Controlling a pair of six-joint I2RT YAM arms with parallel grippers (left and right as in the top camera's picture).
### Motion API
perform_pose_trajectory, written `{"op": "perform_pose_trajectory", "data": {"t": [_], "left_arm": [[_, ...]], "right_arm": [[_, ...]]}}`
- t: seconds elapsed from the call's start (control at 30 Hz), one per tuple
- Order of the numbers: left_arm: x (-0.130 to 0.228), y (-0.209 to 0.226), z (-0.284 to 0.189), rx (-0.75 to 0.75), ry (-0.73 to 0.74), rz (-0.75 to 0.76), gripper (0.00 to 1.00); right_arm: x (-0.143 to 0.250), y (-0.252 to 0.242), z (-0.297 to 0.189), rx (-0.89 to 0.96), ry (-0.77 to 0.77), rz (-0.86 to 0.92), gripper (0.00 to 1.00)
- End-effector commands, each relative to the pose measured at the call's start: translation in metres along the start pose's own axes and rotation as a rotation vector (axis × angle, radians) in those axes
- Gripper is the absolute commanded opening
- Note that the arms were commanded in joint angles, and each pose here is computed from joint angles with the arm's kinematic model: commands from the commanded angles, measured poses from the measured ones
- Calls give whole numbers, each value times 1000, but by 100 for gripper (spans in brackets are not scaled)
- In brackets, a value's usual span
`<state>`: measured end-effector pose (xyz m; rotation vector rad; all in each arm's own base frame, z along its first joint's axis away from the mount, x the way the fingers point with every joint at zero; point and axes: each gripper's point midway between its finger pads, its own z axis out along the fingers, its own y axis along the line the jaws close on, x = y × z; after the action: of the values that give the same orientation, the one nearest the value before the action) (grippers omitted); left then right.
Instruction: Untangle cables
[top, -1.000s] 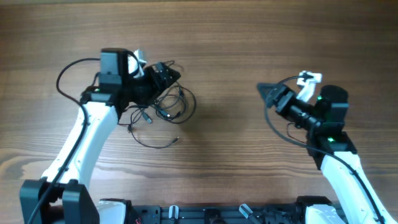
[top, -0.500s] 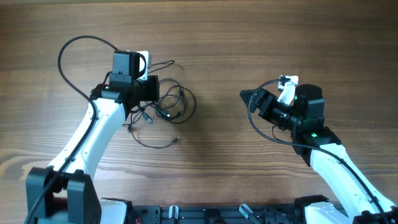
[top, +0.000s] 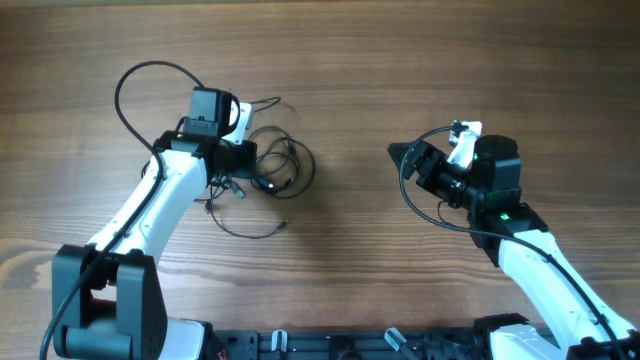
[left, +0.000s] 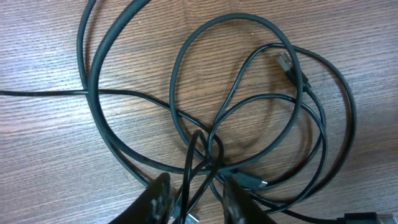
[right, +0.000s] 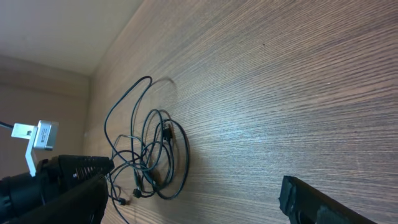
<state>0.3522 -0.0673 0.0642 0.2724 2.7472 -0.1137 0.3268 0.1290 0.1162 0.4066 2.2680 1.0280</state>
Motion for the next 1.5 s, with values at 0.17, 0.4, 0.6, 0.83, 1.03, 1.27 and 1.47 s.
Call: {"op": "perform_pose_trajectory", "data": {"t": [0.17,0.4,0.6,0.83,1.03,1.27,1.47], "left_arm": [[-2,5,3,-35,-1,11,22],[-2,5,3,-34,-1,11,21],[-2,5,4,-33,2,11,20],[7,6,17,-32,48,9,14],[-9,6,13,-35,-16,-3,4],[-84,-24,-75,142,-314,-150,4],[-125,-79,-178,486,-616,-86,4]], "right_arm": [[2,-5,3,17,0,-8,90],[2,-5,3,17,1,-7,90],[2,-5,3,17,2,-7,90],[4,-4,3,9,10,-6,90],[4,-3,3,7,12,-7,90],[18,10,3,-61,84,44,91],[40,35,13,-100,118,-53,99]]}}
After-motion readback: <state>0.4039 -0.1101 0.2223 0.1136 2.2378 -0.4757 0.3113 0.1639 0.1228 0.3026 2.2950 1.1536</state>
